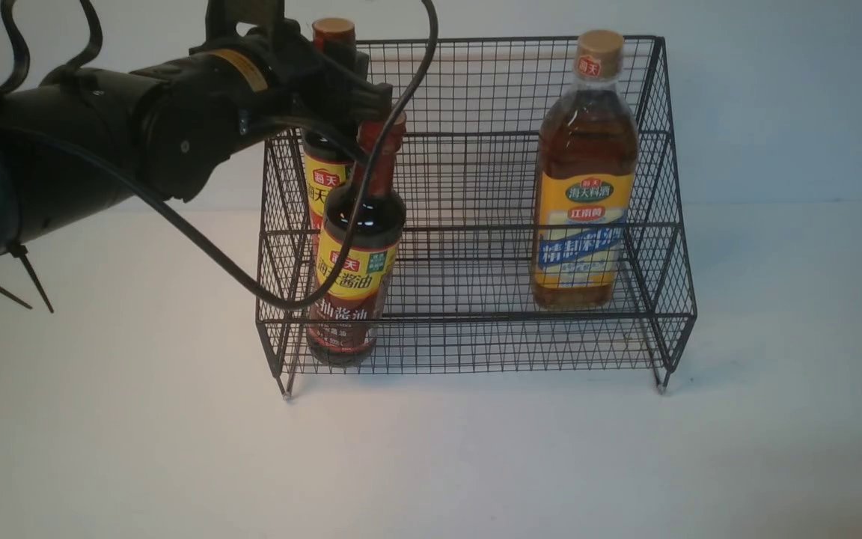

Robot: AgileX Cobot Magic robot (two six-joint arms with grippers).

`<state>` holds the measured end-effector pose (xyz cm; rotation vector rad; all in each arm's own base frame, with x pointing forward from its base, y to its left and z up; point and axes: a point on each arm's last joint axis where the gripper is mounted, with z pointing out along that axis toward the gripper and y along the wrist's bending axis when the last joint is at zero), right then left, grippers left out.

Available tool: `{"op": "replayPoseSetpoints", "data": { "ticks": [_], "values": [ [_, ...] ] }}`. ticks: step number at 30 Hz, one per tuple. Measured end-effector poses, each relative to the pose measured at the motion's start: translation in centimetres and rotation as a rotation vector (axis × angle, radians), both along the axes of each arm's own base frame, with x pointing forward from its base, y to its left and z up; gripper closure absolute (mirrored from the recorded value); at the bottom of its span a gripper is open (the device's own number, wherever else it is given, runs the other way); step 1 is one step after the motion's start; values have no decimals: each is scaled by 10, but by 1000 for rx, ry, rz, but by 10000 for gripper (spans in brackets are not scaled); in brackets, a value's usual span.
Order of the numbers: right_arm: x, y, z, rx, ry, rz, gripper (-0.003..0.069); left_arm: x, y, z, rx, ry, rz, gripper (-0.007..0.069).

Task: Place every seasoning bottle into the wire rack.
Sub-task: Use the left arm to put the condiment bottle back on the shelf

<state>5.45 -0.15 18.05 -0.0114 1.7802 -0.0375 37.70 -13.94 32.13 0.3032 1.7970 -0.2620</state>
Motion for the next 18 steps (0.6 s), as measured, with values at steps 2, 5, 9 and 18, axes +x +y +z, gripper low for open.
{"op": "replayPoseSetpoints", "data": {
  "ticks": [2,5,9,18],
  "values": [
    [0,0,0,0,0,0,669,0,0,0,9,-3,-2,344],
    [0,0,0,0,0,0,669,-2,0,3,36,-18,-12,344],
    [0,0,0,0,0,0,669,-2,1,4,54,-26,-13,344],
    [0,0,0,0,0,0,669,0,15,6,35,-6,26,343]
  ]
}}
